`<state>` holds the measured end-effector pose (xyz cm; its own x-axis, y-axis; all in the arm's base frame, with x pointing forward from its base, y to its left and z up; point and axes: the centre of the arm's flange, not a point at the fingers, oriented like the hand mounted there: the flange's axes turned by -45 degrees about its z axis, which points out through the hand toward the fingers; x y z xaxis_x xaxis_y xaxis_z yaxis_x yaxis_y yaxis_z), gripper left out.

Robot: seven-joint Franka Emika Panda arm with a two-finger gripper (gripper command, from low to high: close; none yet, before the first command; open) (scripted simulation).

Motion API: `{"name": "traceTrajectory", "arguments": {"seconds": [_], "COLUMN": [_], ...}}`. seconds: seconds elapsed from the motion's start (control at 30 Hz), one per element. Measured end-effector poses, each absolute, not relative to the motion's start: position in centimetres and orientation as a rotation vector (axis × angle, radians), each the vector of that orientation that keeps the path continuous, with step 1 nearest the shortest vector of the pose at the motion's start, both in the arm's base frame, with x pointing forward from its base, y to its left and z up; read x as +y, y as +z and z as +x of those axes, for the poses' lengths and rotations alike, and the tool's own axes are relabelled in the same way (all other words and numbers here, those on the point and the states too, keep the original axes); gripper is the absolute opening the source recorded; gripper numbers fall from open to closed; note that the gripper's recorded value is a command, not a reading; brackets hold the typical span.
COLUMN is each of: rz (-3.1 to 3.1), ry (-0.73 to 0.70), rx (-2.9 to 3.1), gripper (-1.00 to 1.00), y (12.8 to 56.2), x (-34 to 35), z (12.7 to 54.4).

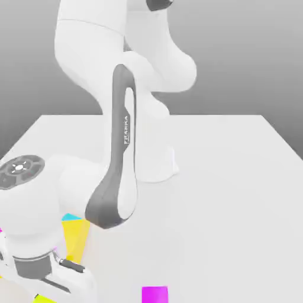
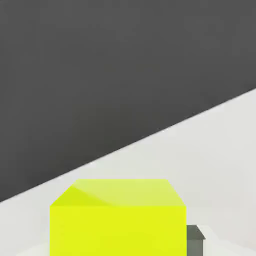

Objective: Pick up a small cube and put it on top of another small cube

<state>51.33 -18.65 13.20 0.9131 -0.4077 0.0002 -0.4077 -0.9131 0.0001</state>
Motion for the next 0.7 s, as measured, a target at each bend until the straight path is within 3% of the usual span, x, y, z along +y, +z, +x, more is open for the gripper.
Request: {"name": "traceTrajectory", "arguments": {"seconds": [0.17, 0.43, 0.57, 0.6, 0.7], "rz": [3.068, 3.052, 3.064, 3.063, 3.063], "ry": [0.001, 0.001, 0.003, 0.002, 0.002], "rx": [-0.655, -0.715, -0.711, -0.710, -0.710], "gripper": [-1.00, -1.00, -1.00, 1.00, 1.00], "y": [19.6, 30.0, 26.9, 25.7, 25.7], "x": [-19.5, -29.1, -29.9, -29.9, -29.9], "z": [50.9, 42.4, 41.2, 41.1, 41.1]}}
